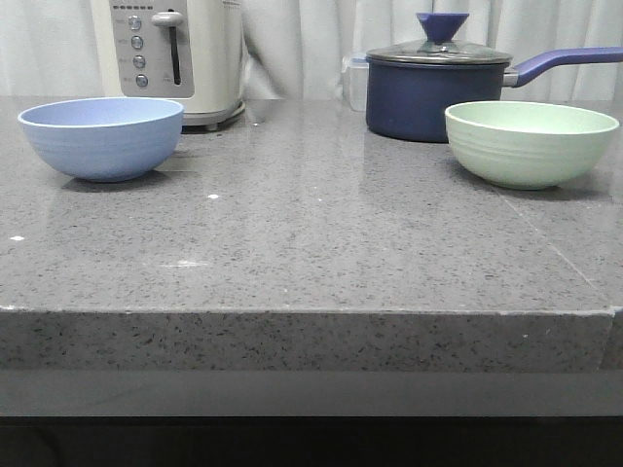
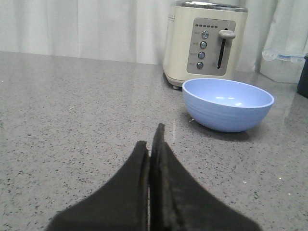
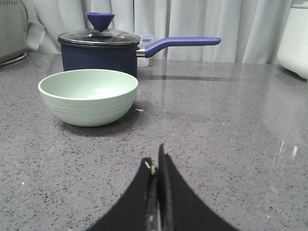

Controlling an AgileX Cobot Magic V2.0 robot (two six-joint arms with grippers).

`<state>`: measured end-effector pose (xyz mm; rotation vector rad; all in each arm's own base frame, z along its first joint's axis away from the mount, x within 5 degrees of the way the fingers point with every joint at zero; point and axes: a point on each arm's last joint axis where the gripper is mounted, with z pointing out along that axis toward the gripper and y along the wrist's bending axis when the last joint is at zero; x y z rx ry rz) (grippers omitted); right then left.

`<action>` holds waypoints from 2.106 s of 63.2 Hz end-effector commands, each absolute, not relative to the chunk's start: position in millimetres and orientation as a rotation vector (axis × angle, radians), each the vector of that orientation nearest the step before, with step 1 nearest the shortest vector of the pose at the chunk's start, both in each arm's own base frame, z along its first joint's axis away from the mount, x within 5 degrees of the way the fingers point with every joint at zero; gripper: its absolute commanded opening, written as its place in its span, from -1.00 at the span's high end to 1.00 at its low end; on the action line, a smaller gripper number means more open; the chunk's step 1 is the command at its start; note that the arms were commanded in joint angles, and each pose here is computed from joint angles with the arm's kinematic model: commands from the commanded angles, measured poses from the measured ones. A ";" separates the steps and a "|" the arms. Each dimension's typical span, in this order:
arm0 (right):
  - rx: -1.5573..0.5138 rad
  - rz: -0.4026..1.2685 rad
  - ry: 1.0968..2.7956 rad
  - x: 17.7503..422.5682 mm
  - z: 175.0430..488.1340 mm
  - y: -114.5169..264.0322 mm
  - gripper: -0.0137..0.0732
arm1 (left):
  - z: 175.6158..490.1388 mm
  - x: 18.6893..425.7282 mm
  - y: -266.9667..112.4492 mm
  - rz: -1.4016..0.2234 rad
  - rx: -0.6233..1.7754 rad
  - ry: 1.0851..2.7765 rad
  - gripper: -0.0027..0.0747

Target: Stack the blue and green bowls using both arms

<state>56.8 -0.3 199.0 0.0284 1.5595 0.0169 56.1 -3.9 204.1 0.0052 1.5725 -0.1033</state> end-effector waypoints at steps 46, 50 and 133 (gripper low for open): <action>0.017 -0.007 1.441 53.8 213.3 -0.9 0.83 | 211.7 54.6 -3.6 -0.108 -0.001 1.465 0.98; 0.017 -0.007 1.439 53.8 213.4 -0.9 0.83 | 213.0 54.5 -3.6 -0.109 0.000 1.451 0.98; -0.008 0.022 1.996 109.2 343.6 1.4 0.83 | 389.3 102.6 -7.7 -0.121 -0.014 1.786 0.98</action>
